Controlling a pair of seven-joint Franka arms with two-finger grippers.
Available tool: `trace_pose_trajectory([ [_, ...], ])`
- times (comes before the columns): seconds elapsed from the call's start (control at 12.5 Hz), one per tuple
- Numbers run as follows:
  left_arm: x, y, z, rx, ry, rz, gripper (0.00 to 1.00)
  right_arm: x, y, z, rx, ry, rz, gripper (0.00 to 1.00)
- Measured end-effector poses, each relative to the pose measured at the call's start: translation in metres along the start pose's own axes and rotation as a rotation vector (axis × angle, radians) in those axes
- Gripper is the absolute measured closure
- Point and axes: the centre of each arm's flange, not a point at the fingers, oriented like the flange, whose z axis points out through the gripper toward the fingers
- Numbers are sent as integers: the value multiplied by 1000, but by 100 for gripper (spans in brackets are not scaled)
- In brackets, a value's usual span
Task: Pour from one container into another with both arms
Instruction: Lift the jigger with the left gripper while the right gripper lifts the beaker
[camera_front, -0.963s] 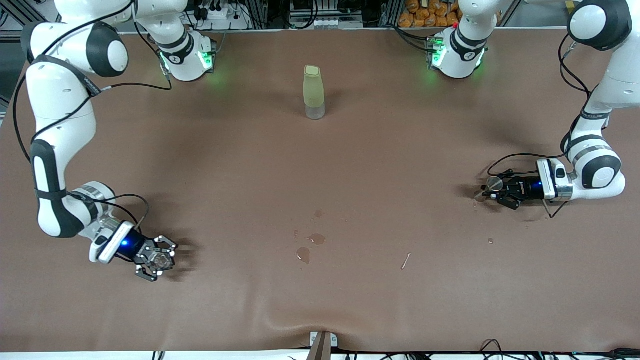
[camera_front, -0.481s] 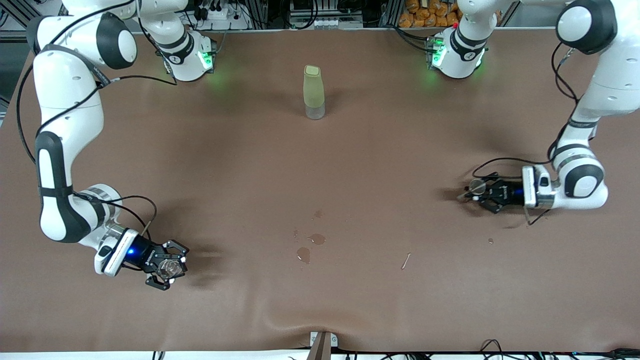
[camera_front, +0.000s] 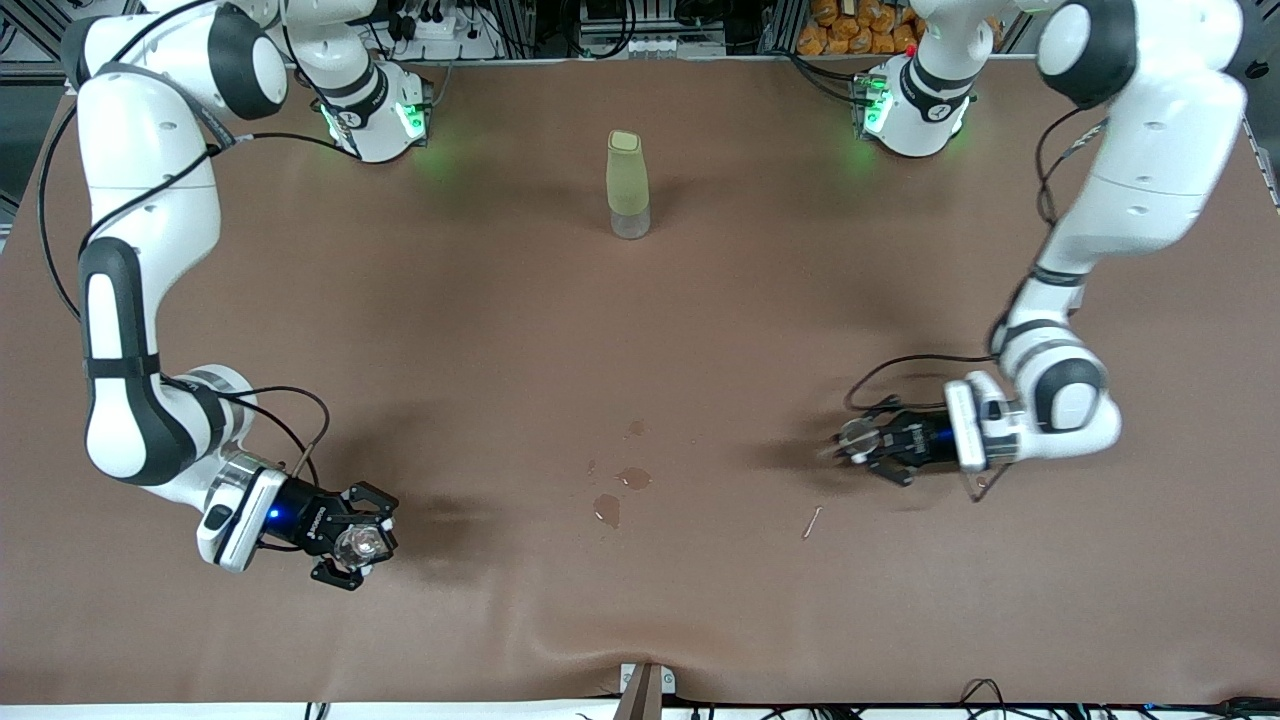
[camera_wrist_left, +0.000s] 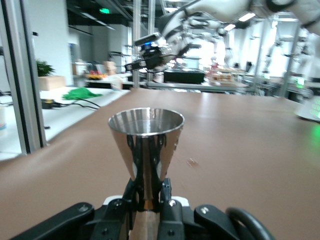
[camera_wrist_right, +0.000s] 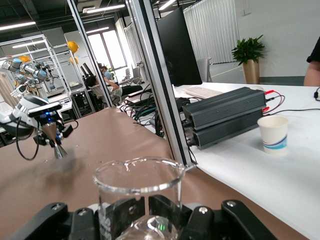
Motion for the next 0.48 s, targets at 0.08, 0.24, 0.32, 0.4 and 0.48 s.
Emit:
trace_pose_trajectory([
  [0.08,7,1,32,34,6,-9,79,15,-8,8,9,-2,17,89],
  [0.24,27,0,90,110,1,-7,79,46,-28,26,46,-34,65,89],
  [0.32,38,-1,116,158,9,-12,79,61,-39,36,64,-53,87,89],
  [0.4,50,-1,143,206,27,-23,79,77,-52,45,72,-65,102,89],
  [0.48,62,1,170,243,42,-32,79,92,-64,55,76,-71,111,89],
])
